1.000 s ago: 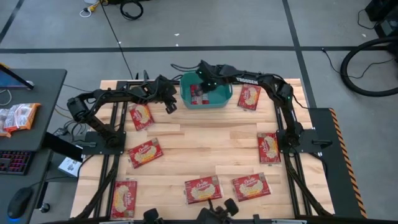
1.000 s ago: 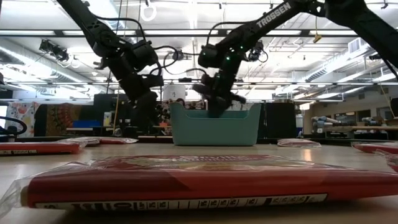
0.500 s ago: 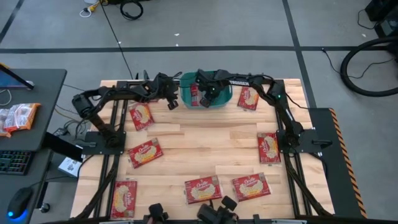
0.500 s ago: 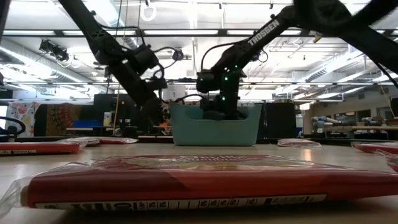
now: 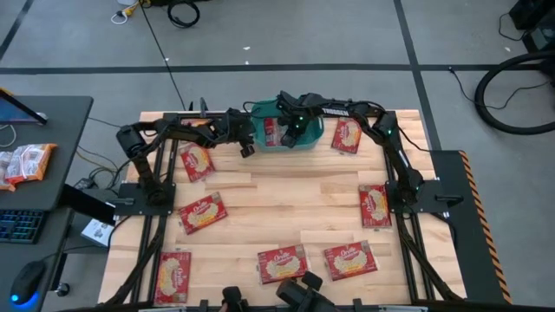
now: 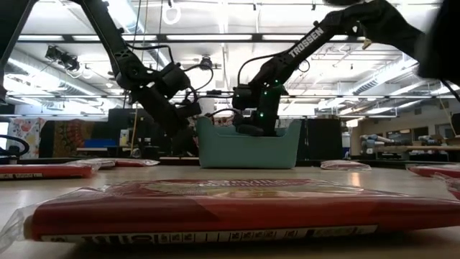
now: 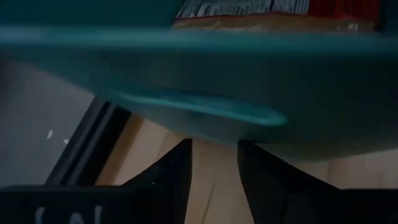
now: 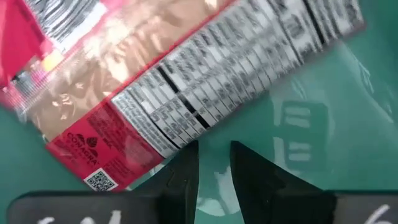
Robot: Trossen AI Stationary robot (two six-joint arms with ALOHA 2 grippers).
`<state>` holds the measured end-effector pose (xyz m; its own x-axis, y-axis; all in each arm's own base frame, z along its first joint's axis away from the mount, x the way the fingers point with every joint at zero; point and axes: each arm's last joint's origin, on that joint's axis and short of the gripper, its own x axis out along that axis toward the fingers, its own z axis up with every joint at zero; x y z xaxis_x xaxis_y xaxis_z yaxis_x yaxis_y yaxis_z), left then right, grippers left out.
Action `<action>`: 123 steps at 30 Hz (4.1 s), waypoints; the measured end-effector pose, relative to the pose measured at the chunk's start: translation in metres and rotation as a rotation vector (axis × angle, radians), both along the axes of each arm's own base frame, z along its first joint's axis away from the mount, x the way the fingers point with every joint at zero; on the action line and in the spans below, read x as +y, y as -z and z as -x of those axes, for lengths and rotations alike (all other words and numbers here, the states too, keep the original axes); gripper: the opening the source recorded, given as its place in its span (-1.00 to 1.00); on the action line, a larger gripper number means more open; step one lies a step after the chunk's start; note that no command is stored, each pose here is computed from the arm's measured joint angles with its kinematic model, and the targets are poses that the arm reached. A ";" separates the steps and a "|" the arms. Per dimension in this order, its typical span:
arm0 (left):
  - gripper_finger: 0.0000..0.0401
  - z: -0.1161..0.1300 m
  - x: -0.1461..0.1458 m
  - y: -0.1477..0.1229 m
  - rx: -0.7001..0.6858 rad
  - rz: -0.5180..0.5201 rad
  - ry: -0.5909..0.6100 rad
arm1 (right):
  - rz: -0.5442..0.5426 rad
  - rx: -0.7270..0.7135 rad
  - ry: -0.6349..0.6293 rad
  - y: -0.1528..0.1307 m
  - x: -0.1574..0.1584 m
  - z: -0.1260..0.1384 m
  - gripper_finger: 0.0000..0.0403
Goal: Sort popcorn bags into baskets
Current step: Put the popcorn bag into the bin, then adjust the bin on the table
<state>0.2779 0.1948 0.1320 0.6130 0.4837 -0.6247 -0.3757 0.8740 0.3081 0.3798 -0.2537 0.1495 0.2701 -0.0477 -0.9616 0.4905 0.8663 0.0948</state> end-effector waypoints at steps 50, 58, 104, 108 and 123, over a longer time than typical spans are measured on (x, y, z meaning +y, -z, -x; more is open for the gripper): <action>-0.32 -0.037 -0.035 0.001 -0.069 0.002 0.043 | 0.122 -0.069 -0.482 -0.017 0.022 -0.007 -0.52; -0.32 -0.051 -0.027 -0.020 -0.132 -0.042 0.029 | 0.162 -0.165 -0.474 -0.029 0.026 -0.017 -0.52; -0.35 0.019 -0.012 -0.028 0.356 0.105 -0.298 | 0.277 0.186 -0.101 -0.179 0.045 0.084 -0.54; -0.38 0.020 -0.015 -0.035 0.345 0.103 -0.286 | 0.257 0.225 -0.071 -0.197 0.045 0.121 -0.55; -0.40 0.060 -0.064 -0.029 0.288 0.291 -0.539 | 0.068 0.415 -0.024 -0.133 0.041 0.175 -0.55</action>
